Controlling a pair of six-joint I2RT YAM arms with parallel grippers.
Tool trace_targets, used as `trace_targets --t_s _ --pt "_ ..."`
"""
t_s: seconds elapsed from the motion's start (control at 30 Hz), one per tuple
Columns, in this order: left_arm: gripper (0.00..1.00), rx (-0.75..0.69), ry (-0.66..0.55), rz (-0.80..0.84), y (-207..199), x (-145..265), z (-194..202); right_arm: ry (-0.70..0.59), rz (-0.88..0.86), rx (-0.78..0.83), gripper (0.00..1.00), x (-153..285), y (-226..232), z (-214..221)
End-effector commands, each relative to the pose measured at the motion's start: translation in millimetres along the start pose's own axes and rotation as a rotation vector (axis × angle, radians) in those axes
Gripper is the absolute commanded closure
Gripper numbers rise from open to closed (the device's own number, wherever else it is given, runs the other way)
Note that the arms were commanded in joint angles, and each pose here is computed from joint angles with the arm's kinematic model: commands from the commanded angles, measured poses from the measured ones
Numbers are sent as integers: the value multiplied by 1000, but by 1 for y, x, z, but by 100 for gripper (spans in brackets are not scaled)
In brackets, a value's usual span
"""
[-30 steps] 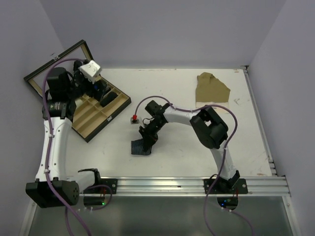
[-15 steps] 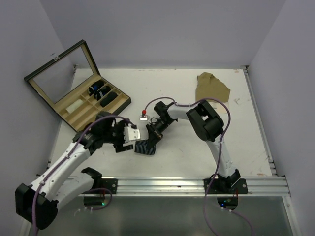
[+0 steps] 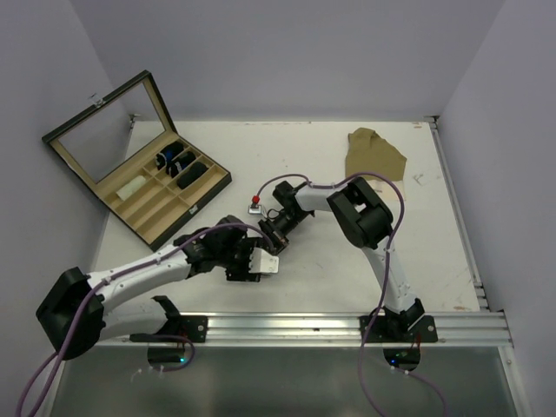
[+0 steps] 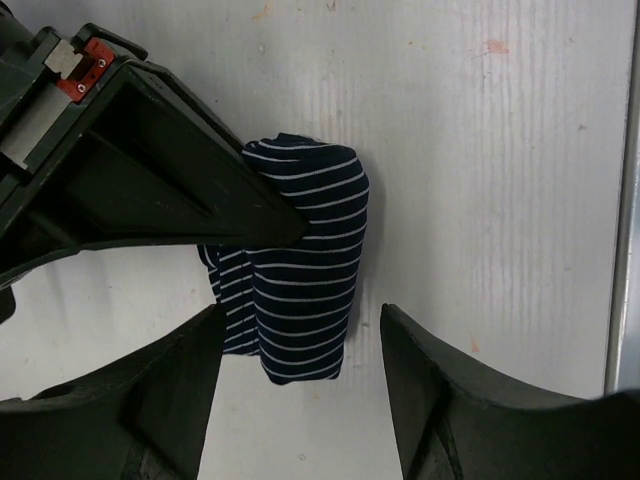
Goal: Roll the underwear
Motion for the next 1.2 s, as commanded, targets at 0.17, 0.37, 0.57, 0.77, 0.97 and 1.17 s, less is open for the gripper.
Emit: trace_targets --t_s 0.17,0.37,0.57,0.77,0.97,1.17 --pt "48 -6 10 -18 8 -23 -1 51 355 -21 100 -5 -82 17" --pt "62 -1 33 23 -2 -33 8 50 356 -20 100 -5 -81 16" --pt "86 27 46 156 -18 -41 12 27 369 15 79 2 -73 9" --pt "99 82 49 297 -31 -44 11 -122 409 111 46 48 -38 -21" --pt "100 228 62 458 -33 -53 20 -272 483 231 36 110 0 -31" --pt "100 398 27 582 -5 -57 35 -378 558 337 39 165 25 -6"
Point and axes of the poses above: each gripper's point midway between its finger pads, its own x axis back along the fingers, its own y axis along the line the jaws close on, z = x × y, the point moved 6 cm from there along x, back along the fingers, and after that the axes turned 13 degrees about -x, right-handed, at the moved point
